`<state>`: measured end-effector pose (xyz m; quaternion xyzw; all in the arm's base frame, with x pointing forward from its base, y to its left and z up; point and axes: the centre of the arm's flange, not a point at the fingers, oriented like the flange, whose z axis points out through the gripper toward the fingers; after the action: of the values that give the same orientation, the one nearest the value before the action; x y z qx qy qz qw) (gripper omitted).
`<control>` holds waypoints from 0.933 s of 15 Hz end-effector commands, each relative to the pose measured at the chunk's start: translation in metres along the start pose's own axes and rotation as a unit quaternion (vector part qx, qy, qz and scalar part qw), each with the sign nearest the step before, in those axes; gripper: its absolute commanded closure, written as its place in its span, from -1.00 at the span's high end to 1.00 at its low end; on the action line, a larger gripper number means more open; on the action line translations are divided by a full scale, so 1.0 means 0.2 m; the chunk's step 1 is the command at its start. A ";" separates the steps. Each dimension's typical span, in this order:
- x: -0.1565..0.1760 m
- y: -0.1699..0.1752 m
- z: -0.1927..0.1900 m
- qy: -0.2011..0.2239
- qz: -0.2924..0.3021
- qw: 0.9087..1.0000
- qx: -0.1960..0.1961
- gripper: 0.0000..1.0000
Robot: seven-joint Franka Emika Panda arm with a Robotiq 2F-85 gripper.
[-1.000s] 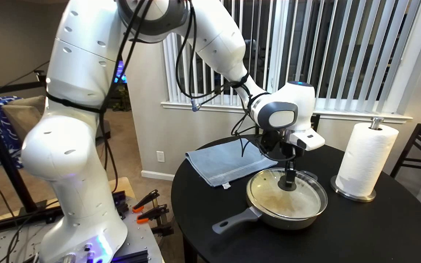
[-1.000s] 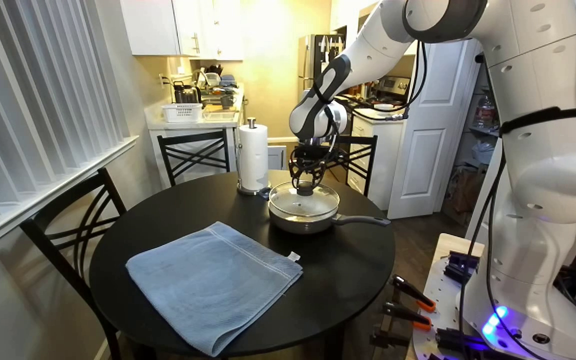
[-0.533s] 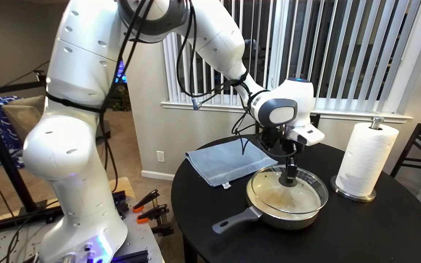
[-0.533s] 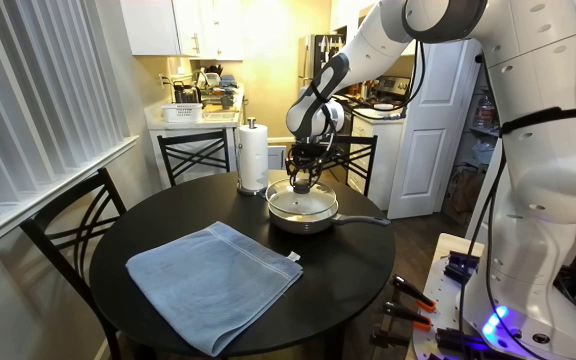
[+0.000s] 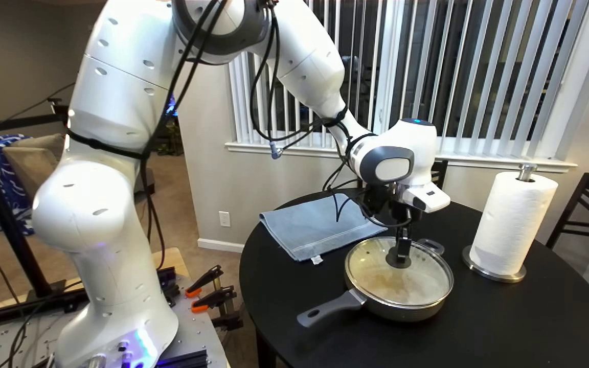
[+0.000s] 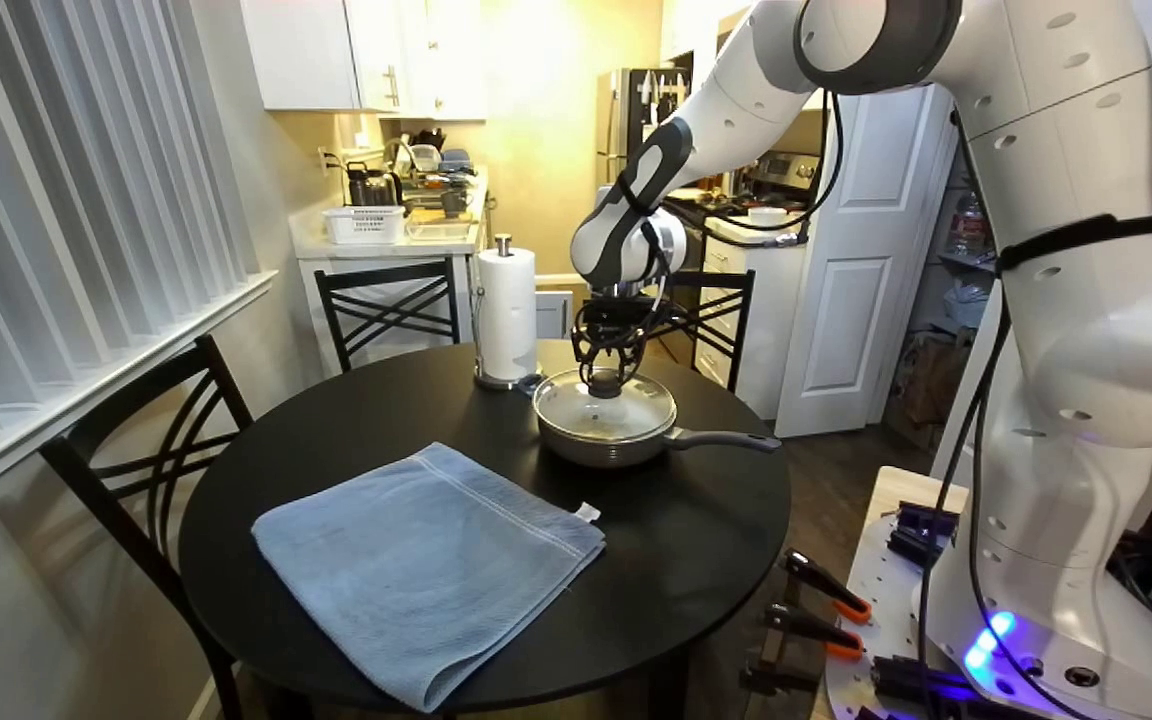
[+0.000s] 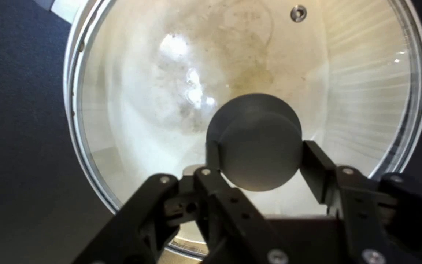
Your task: Put the lid on the pot
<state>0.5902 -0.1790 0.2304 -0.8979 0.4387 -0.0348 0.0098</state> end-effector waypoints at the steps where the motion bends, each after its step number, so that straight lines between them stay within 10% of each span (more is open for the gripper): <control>1: 0.02 0.03 0.02 -0.002 0.000 1.000 0.003 -0.35; 14: -0.02 -0.04 0.00 -0.039 -0.062 0.997 -0.002 -0.35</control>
<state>0.5919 -0.1743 0.2298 -0.9148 0.4033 -0.0210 0.0110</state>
